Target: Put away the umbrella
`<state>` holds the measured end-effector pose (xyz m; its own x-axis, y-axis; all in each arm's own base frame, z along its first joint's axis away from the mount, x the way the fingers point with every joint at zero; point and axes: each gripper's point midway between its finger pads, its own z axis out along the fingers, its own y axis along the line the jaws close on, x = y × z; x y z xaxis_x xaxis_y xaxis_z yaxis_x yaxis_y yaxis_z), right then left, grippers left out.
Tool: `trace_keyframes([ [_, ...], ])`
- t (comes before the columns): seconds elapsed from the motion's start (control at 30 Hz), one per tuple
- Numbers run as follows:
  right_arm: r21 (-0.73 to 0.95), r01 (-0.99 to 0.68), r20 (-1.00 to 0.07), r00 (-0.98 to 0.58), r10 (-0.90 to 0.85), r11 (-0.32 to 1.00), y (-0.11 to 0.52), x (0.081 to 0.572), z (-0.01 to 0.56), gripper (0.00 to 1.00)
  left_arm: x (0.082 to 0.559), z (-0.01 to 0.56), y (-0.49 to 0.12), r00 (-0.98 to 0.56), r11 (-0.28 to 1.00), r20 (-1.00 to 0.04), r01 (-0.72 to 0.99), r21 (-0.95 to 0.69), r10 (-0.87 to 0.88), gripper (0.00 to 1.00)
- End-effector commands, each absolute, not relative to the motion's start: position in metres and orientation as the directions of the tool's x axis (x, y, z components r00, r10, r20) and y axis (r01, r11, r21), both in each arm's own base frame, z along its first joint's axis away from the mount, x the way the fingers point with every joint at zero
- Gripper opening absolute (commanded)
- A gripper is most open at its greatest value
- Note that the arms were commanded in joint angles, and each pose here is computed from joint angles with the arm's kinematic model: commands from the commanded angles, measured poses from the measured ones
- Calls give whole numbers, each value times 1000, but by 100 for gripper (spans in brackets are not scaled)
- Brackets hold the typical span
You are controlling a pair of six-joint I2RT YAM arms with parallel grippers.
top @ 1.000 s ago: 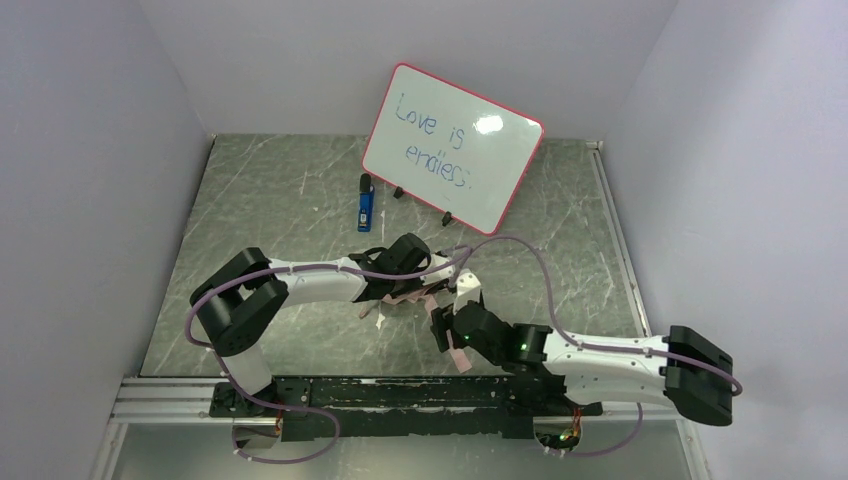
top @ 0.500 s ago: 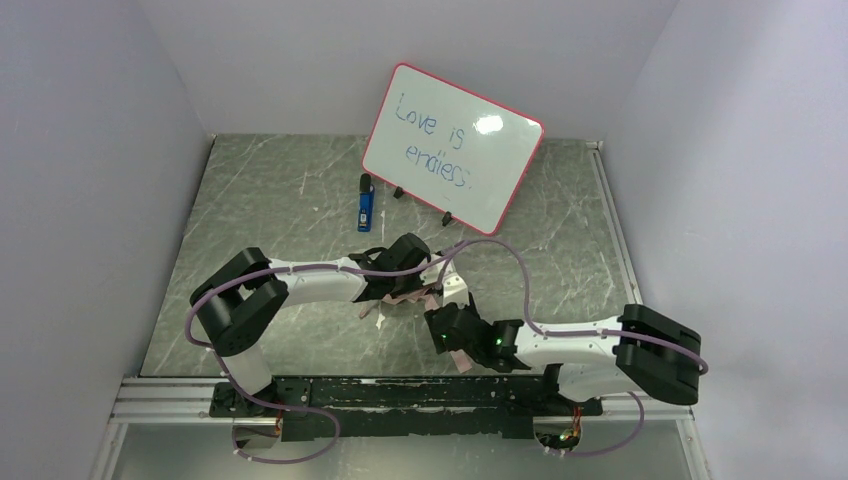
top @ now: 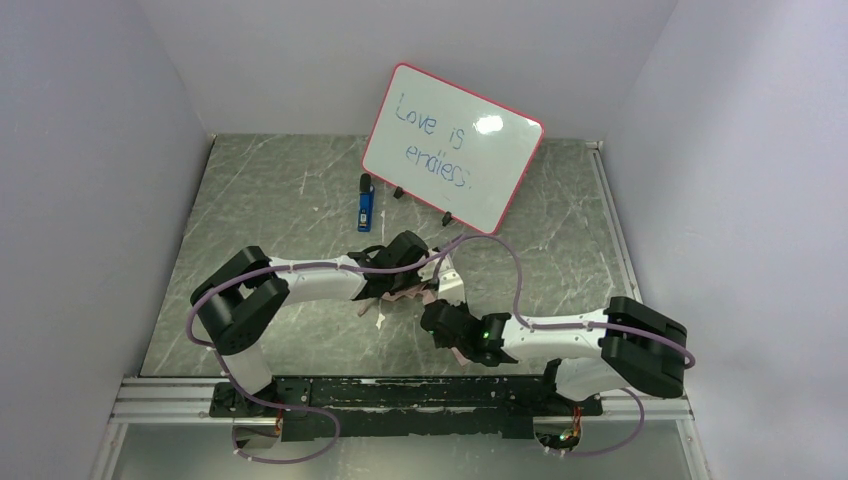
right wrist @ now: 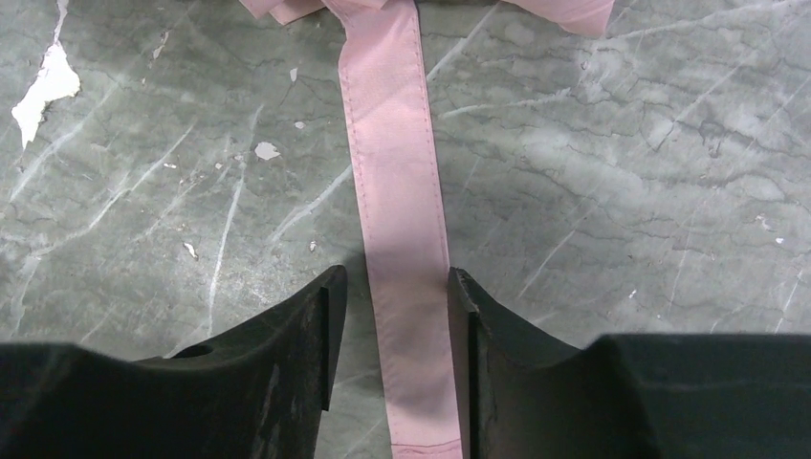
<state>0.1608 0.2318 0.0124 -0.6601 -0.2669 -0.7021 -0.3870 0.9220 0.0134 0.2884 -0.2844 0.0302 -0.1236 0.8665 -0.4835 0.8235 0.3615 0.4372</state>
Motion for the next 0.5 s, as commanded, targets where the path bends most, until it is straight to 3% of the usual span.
trace_keyframes([
  [0.0,-15,-374,-620,-724,-302,927,216,144,-9,44,269,-9,-246,-156,281,-307,862,421,939,5],
  [0.47,-60,-366,-582,-743,-331,929,215,144,-20,23,269,-8,-246,-155,281,-308,862,422,939,5],
])
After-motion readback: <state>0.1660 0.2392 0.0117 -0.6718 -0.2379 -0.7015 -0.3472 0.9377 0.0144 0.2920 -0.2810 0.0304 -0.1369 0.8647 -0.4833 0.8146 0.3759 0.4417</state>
